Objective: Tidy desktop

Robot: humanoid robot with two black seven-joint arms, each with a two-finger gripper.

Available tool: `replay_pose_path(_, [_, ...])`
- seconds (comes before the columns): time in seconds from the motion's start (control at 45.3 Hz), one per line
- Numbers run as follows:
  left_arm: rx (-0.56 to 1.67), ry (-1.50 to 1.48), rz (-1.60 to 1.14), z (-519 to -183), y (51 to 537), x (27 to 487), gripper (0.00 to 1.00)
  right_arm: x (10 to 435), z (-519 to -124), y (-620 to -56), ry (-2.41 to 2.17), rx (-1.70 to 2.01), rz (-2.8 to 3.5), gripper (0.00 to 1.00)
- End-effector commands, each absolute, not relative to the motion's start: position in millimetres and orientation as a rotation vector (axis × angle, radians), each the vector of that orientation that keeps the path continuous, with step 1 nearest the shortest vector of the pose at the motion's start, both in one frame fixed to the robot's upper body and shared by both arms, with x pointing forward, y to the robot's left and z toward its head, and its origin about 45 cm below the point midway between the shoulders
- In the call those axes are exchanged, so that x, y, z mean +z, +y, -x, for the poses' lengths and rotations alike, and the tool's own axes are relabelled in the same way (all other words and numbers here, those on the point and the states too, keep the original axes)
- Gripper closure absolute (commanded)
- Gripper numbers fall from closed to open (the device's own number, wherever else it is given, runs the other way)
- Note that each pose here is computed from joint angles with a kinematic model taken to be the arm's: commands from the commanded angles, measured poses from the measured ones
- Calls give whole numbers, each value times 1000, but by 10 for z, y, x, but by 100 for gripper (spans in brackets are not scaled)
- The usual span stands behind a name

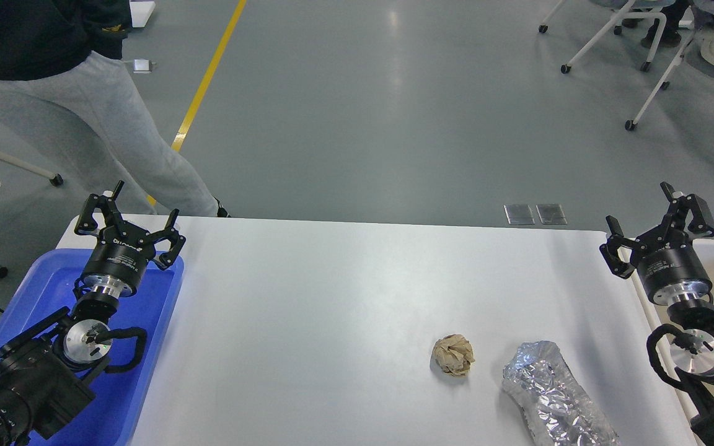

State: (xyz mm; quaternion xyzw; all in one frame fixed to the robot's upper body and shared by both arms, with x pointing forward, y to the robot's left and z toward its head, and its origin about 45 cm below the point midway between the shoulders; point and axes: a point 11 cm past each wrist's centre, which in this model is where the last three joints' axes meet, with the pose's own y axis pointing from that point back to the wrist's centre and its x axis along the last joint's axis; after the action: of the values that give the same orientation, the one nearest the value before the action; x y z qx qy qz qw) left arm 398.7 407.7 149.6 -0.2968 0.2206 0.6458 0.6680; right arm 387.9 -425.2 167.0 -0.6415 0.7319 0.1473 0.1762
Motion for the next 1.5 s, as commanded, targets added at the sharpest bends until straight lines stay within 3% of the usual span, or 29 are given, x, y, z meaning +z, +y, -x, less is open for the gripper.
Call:
replay_pose_path(0.0, [1456, 498, 663, -3986, 4073, 1491, 0, 1679, -3891, -4249, 2075, 414, 1816, 1])
replay_pose_path(0.75, [1456, 501, 670, -3994, 4056, 1491, 0, 1806, -3894, -4393, 2068, 389, 1792, 1])
replay_pose_path(1.059, [1457, 500, 672, -3994, 4057, 1492, 0, 1736, -3853, -4481, 2089, 561, 1827, 1])
replay_pose_path(1.478, [1455, 501, 671, -3994, 4055, 1492, 0, 2388, -3712, -4371, 1984, 398, 2198, 1])
